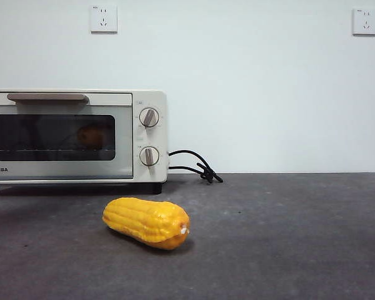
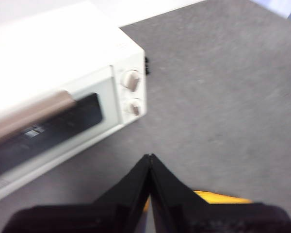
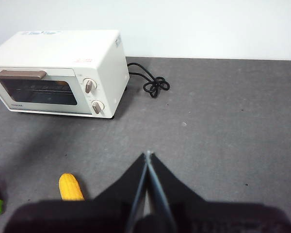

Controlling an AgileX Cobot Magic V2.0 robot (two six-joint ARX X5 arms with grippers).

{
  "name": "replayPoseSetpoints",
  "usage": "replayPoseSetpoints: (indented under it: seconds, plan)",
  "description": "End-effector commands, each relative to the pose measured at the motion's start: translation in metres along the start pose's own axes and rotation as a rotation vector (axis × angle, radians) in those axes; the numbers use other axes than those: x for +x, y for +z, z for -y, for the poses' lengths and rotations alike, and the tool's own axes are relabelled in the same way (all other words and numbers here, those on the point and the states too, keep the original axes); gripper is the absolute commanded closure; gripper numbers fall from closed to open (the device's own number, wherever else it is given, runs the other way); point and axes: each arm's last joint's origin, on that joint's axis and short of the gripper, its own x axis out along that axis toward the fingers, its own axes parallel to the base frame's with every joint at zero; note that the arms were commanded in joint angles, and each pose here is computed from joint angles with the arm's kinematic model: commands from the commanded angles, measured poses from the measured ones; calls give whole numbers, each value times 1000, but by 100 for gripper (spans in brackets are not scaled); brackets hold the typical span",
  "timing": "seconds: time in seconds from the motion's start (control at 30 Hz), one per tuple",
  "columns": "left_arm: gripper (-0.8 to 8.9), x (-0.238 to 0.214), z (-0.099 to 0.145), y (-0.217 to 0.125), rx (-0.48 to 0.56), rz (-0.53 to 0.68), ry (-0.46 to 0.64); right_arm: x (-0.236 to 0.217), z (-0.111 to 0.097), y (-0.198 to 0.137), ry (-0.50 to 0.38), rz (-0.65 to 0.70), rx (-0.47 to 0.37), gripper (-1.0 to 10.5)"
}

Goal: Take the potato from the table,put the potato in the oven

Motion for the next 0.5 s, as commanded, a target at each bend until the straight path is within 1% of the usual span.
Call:
replayPoseSetpoints:
  seconds: [0.03, 0.13, 0.23, 0.37, 0.5]
  plan:
    - [818, -10, -3, 2, 167, 77, 50, 1, 1, -3, -9, -10, -12, 945]
    - [818, -22, -7, -3, 178, 191, 113, 1, 1, -3, -9, -10, -12, 945]
    - [818, -26, -10, -23, 150, 282, 186, 1, 1, -3, -9, -10, -12, 945]
    - [817, -17, -15, -75, 96, 353, 296, 1, 1, -3, -9, -10, -12, 945]
    - [818, 2, -16, -136, 0, 379, 350, 1, 1, -3, -9, -10, -12, 945]
